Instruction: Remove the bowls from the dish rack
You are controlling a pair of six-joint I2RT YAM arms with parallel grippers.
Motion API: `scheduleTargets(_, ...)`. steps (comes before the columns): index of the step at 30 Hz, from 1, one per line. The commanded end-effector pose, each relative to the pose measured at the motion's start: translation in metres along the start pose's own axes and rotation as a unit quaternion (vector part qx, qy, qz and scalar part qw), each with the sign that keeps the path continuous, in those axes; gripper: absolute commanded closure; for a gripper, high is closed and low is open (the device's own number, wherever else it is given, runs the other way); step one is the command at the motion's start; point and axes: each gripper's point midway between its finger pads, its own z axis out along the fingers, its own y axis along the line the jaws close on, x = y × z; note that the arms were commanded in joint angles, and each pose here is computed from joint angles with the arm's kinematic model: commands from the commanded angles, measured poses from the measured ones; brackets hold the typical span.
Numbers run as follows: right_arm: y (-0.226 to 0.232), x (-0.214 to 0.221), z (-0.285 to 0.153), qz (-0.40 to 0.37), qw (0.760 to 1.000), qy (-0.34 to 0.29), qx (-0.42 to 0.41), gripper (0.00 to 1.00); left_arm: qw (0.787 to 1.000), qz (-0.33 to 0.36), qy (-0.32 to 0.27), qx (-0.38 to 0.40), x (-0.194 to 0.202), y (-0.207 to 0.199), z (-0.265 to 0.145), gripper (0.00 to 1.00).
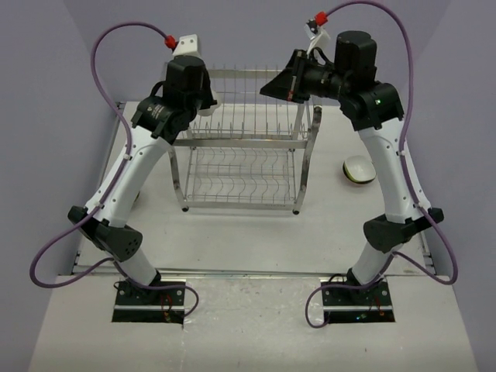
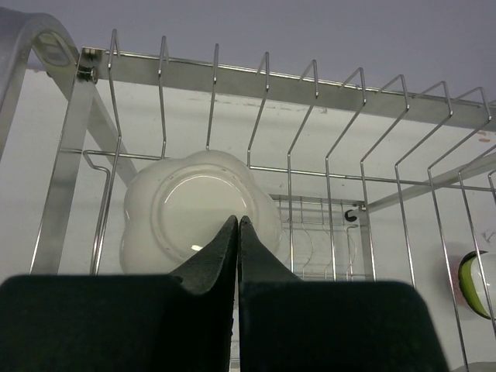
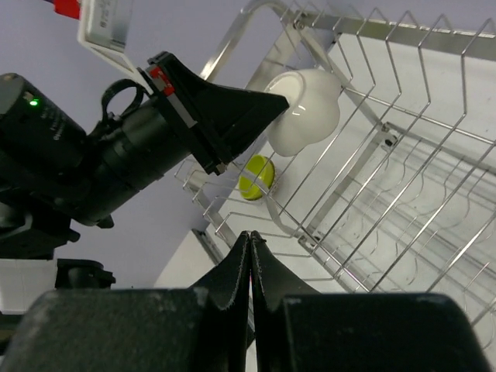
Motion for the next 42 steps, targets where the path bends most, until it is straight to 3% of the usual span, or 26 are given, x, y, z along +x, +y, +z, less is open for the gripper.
scheduleTargets(1,0.002,0.011,0.011,-0.002,1.000,0.019,-0.001,1.00,0.996,0.024,0.081,0.009,0.049,-0.005,-0.001,1.00)
scheduleTargets(12,-0.012,0.052,0.055,0.000,0.996,0.089,-0.009,0.96,0.997,0.026,0.066,0.018,0.040,-0.009,-0.011,1.00)
scheduleTargets(14,-0.014,0.053,0.059,0.001,0.996,0.089,-0.011,0.93,0.997,0.024,0.073,0.023,0.042,-0.012,-0.011,1.00)
scheduleTargets(18,-0.011,0.053,0.067,0.004,0.995,0.093,-0.032,0.75,0.997,0.022,0.075,0.025,0.044,-0.013,-0.011,1.00)
scheduleTargets(25,-0.016,0.064,0.084,0.021,0.992,0.118,-0.047,0.64,0.998,0.023,0.054,0.016,0.027,-0.010,-0.017,1.00)
scheduleTargets(42,-0.019,0.071,0.088,0.010,0.990,0.129,-0.055,0.59,1.000,0.011,-0.007,-0.008,-0.014,-0.001,-0.029,1.00)
